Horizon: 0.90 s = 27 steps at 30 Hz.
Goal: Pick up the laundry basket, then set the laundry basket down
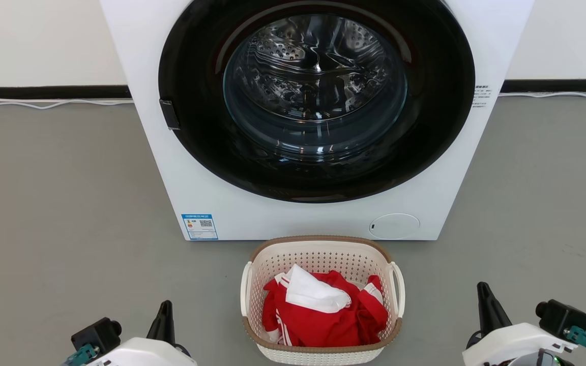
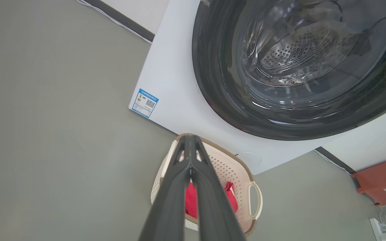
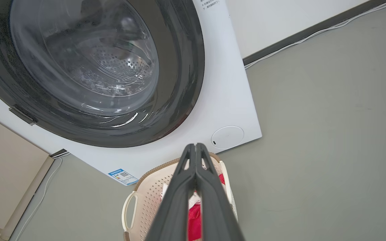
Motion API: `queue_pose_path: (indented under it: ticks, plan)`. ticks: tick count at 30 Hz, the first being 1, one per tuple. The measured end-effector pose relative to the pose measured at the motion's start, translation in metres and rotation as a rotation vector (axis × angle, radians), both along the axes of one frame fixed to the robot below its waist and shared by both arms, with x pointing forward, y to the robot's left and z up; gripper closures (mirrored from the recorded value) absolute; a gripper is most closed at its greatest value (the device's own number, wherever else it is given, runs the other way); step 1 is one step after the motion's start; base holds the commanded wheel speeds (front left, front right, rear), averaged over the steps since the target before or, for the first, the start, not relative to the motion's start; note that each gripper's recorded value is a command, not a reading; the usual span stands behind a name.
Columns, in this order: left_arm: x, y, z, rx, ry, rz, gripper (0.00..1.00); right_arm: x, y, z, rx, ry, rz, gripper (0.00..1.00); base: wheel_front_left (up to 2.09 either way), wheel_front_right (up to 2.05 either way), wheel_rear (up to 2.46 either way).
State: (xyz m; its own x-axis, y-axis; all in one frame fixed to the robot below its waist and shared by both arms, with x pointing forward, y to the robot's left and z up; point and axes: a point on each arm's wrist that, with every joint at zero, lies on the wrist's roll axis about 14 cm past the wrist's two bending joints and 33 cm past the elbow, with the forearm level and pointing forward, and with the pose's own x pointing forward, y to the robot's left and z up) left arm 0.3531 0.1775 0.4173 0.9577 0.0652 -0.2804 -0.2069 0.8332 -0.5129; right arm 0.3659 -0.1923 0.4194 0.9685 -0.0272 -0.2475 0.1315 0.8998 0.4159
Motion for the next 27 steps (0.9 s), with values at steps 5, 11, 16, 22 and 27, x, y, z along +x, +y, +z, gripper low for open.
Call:
queue_pose_path:
  ticks: [5, 11, 16, 22, 27]
  plan:
    - [0.001, 0.001, 0.002, -0.054, -0.003, 0.015, 1.0, 0.002, -0.002, 0.003, 0.057, -0.009, -0.025, 1.0, 0.0, 0.0, 0.0]
    - [0.003, 0.002, 0.003, -0.115, -0.004, 0.034, 1.0, 0.003, -0.004, 0.007, 0.123, -0.015, -0.049, 1.0, 0.0, 0.0, 0.0]
    - [0.004, 0.002, 0.005, -0.169, -0.009, 0.042, 1.0, 0.005, -0.006, 0.011, 0.181, -0.029, -0.07, 1.0, 0.0, 0.0, 0.0]
    - [0.006, 0.003, 0.008, -0.233, -0.013, 0.054, 1.0, 0.006, -0.007, 0.014, 0.249, -0.034, -0.09, 1.0, 0.0, 0.0, 0.0]
    - [0.007, 0.004, 0.01, -0.283, -0.02, 0.068, 1.0, 0.007, -0.008, 0.017, 0.308, -0.046, -0.107, 1.0, 0.0, 0.0, 0.0]
